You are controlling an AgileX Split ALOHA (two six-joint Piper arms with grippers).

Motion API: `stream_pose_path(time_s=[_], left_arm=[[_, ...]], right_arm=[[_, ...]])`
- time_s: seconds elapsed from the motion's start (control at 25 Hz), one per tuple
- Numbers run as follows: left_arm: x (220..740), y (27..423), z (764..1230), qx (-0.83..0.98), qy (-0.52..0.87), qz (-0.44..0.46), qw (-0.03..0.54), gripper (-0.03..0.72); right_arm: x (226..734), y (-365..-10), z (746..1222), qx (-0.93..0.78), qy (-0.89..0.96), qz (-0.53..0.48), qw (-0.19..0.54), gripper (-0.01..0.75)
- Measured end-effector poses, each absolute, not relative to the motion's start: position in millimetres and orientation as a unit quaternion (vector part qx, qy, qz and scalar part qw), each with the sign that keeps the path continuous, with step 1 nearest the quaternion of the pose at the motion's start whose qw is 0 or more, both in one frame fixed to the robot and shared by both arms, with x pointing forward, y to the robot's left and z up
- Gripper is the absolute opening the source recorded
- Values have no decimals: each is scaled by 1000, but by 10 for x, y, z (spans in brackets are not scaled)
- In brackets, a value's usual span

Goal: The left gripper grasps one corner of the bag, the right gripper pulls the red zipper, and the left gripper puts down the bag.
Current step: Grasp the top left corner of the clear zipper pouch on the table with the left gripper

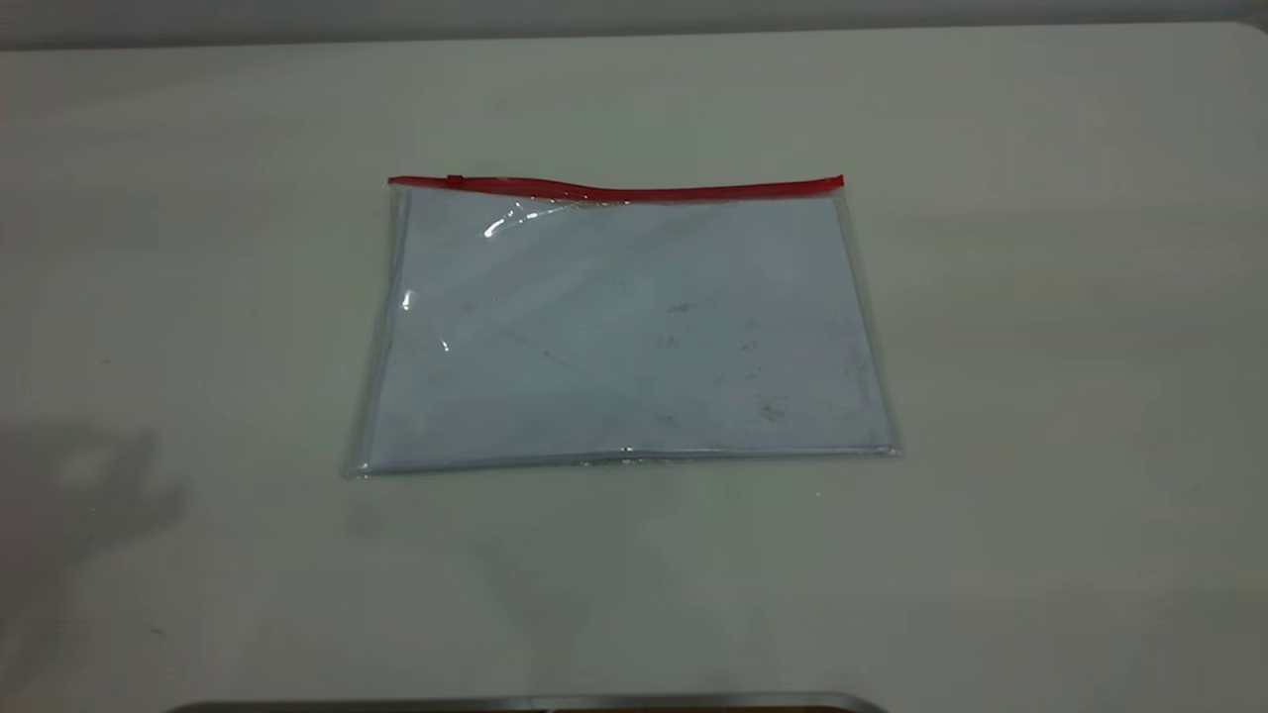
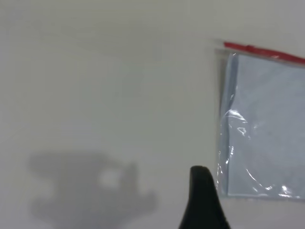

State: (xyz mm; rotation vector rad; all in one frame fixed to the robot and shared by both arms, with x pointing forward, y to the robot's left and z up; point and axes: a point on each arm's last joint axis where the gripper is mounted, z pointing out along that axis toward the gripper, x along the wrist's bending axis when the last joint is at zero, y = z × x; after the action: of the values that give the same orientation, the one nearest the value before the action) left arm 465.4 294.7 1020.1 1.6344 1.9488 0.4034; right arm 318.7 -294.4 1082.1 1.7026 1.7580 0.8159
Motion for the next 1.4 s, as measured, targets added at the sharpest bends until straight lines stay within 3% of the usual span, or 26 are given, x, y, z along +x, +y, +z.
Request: stream_pose_path(time_s=[0.28,0.68,1.16,1.4], left_arm=[[5430,2905,9615,649,716,85,242,581],[6346,2807,8835,712,653,29,255,581],[6738,2523,7984,730,586,-25,352,581],[6710,2288,7723,743,562,-34,362,581]], right_arm=[[3852,-2953,10672,653,663,273,245,578],[4581,-2971,10173,661,676,237,221,578],[4969,-2983,9665,664,689,209,203,578],[5025,-2987,9598,661,690,210,208,578]])
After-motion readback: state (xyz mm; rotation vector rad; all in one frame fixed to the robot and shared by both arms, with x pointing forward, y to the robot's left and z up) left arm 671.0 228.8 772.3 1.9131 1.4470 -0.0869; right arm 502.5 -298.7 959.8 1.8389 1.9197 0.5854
